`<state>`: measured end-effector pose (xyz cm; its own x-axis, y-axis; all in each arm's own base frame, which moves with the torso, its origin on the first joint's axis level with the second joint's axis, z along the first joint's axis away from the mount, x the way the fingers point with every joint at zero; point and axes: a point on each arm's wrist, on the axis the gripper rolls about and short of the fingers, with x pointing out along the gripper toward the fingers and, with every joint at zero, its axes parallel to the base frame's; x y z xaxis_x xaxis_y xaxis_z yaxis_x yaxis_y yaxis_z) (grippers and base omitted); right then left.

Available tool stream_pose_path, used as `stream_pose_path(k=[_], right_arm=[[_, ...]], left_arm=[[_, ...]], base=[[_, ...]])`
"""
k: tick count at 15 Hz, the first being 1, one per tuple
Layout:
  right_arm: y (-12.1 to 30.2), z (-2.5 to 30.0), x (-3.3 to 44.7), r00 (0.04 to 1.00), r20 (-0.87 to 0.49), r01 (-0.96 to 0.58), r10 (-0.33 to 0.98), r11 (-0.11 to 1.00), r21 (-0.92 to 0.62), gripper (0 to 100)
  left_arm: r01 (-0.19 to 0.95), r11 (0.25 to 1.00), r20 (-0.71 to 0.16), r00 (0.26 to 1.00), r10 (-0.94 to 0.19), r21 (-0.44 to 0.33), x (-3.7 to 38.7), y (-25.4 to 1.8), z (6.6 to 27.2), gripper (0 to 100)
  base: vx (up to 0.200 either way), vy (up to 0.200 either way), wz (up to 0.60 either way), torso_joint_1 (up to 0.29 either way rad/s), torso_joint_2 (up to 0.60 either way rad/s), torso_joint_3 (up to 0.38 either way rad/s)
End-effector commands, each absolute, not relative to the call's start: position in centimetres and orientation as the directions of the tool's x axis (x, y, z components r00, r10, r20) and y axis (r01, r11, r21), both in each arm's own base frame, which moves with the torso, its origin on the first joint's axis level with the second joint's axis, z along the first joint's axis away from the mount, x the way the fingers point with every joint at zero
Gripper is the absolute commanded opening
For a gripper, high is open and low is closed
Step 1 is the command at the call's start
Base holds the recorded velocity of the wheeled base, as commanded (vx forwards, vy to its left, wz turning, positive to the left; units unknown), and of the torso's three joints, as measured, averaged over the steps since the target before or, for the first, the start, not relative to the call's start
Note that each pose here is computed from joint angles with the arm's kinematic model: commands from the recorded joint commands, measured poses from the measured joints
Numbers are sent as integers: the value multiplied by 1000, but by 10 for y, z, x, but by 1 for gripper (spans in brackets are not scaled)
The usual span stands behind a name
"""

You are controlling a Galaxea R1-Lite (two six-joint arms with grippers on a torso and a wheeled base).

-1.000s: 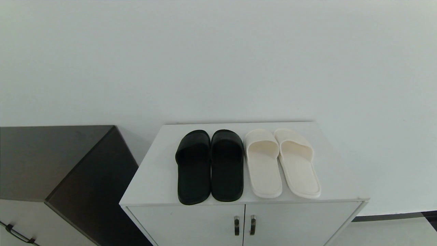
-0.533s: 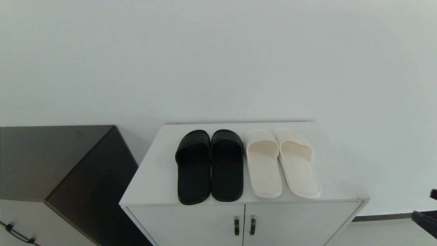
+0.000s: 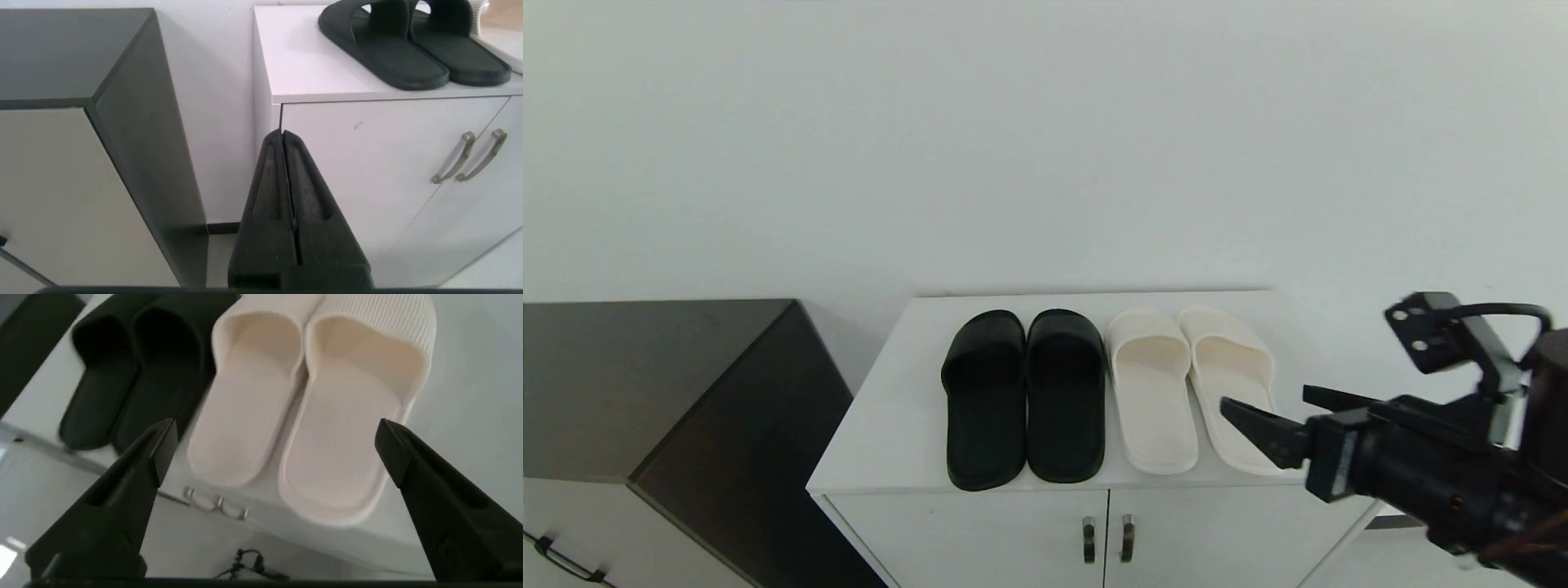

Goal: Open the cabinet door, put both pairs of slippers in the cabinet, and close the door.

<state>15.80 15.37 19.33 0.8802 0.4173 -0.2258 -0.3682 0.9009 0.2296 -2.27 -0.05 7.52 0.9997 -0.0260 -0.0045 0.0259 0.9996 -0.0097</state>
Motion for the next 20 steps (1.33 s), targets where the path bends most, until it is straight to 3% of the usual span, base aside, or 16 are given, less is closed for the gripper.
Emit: stream_pose_path(k=[1,7,20], right_arm=[[204,175,198,892,-277,-315,358,930,188,100],[233,158,234,960,-254,-105,119,992,68,100],[238,136,294,982,-189,-2,17,997,78,100]], left_arm=[[26,1000,-5,1000,-26,-11,-23,-1,75,0],[24,1000,-5,1000,-25,-14,-23,0,75,0],[1,1000,-5,1000,-2,-18,-23,0,75,0]], base=[[0,0,0,0,0,0],[0,0,0,0,0,0],[0,0,0,0,0,0]])
